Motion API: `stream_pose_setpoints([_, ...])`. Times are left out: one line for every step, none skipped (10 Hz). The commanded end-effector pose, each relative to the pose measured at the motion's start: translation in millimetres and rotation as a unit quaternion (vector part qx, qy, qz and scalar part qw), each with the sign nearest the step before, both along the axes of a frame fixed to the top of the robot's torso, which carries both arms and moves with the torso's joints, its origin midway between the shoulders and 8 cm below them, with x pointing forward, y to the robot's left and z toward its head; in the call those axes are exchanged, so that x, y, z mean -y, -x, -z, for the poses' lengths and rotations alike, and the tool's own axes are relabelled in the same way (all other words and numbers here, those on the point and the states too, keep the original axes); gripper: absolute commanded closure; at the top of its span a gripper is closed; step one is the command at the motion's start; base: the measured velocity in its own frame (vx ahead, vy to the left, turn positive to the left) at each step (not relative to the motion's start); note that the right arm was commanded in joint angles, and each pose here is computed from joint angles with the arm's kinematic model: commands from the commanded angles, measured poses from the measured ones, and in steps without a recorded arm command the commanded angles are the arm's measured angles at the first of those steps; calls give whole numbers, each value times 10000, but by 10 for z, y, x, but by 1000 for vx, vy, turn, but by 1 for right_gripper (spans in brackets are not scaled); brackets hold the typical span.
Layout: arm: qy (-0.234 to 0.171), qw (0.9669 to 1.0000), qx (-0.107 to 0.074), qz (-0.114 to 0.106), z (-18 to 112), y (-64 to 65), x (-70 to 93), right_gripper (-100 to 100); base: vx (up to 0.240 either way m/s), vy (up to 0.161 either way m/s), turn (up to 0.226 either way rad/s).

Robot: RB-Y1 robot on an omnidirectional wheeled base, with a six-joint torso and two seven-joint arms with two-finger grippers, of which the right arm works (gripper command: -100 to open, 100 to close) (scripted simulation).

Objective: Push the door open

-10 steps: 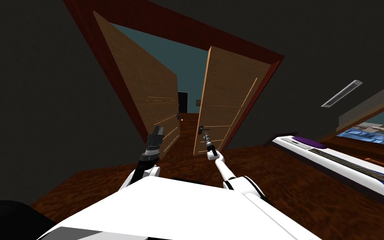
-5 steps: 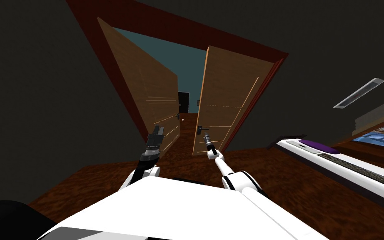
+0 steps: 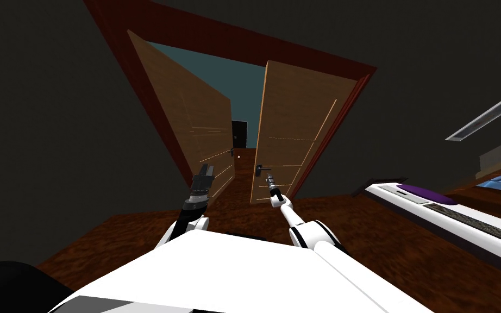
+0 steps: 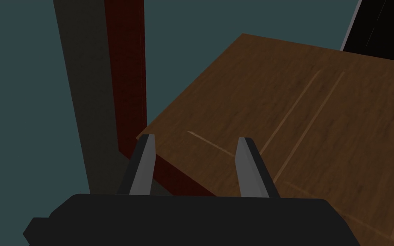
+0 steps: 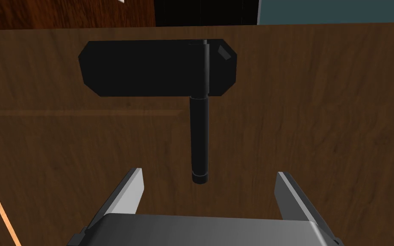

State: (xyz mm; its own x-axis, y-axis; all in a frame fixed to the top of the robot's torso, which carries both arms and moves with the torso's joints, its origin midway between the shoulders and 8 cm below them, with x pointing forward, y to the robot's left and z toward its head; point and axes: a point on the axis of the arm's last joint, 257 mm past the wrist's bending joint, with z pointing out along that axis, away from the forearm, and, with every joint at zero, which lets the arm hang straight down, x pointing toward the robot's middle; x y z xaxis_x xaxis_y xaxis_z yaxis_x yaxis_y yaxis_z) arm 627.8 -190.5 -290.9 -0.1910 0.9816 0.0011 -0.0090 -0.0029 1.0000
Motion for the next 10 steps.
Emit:
stream_pose_setpoints([-4,10000,3,13,-1,-2,7,-100,163,24,26])
stream_pose_setpoints([-7,10000,2,25,1,-1,18,-100,194,41,26])
stream_pose_setpoints([-10,10000,2,40,4,0,29,-100,204,39,28])
stream_pose_setpoints([-13,10000,2,54,7,1,41,-100,200,20,30])
stream_pose_setpoints([-17,10000,1,68,10,3,52,-100,206,19,26])
stream_pose_setpoints([-20,10000,1,80,12,4,62,-100,199,14,24])
stream_pose_setpoints([-23,10000,0,95,15,5,73,-100,190,6,25])
stream_pose_setpoints([-25,9999,0,102,17,6,79,-100,185,17,21])
stream_pose_setpoints([-24,10000,0,96,16,6,75,-100,81,9,4])
stream_pose_setpoints([-24,10000,0,96,16,6,75,100,-11,-2,-2])
